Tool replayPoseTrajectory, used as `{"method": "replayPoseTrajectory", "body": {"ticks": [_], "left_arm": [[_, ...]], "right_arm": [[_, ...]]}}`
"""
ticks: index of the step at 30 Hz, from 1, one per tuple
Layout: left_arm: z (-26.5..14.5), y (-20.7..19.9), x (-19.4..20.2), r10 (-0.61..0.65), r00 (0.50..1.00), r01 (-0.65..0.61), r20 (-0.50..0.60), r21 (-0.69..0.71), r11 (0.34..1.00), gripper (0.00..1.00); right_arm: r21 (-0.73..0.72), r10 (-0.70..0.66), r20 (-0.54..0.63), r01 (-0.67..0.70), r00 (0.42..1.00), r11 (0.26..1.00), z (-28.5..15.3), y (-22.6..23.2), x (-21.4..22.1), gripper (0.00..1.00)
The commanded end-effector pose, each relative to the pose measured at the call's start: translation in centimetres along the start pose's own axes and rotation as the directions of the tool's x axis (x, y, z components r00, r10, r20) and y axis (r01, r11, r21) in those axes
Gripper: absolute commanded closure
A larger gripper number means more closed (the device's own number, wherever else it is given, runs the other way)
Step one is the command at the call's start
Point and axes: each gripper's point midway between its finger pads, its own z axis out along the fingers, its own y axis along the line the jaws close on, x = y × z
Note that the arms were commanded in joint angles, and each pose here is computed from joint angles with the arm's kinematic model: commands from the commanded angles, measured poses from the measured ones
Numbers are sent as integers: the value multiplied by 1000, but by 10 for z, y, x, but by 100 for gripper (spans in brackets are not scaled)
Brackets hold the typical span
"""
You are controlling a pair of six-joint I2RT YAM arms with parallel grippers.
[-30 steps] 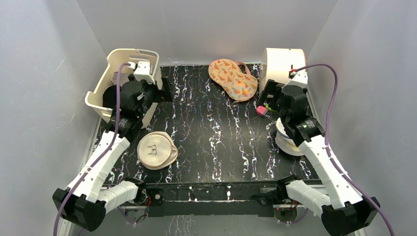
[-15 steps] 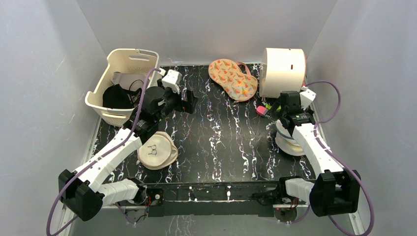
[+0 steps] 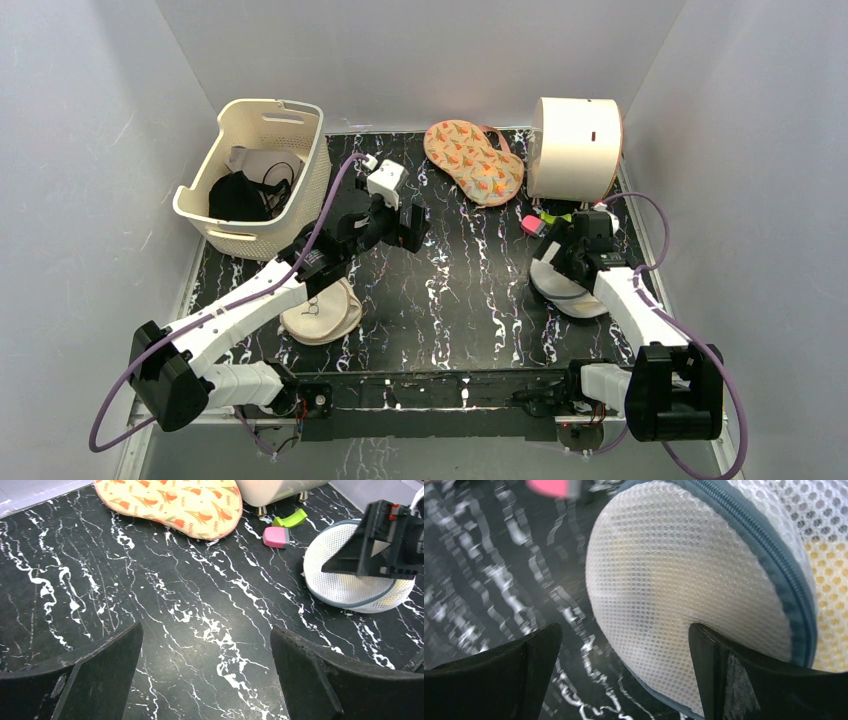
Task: Unzip the laundry bag and remove the bra
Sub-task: Move the laundry bag to the center of the board.
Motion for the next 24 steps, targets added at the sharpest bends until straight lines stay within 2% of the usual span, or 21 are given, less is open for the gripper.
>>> {"method": "replayPoseTrajectory", "body": {"ticks": [1, 6, 12, 15, 18, 22, 24], "left_arm": [[-7, 7, -26, 20, 998, -18, 60, -47, 999, 2], [-6, 15, -23, 38, 998, -34, 45, -91, 995, 2], [-2, 18, -18, 36, 999, -32, 38, -104, 994, 2], [0, 16, -15, 31, 999, -28, 31, -94, 995, 2], [4, 15, -10, 21, 1000, -19, 20, -95, 995, 2], [9, 11, -4, 11, 1000, -12, -8, -89, 996, 2], [10, 6, -3, 9, 1000, -10, -12, -67, 998, 2]], "right_arm": [[-417, -153, -88, 103, 984, 903, -23, 63, 36, 2], [-575, -273, -150, 141, 950, 806, -41, 102, 74, 2], [-789, -474, -165, 173, 865, 589, -82, 171, 121, 2], [-825, -534, -174, 174, 828, 538, -93, 189, 134, 2], [-806, -530, -162, 198, 832, 557, -92, 191, 128, 2], [-621, -482, -197, 272, 854, 735, -62, 153, 119, 2], [-552, -443, -210, 268, 872, 790, -48, 136, 111, 2]]}}
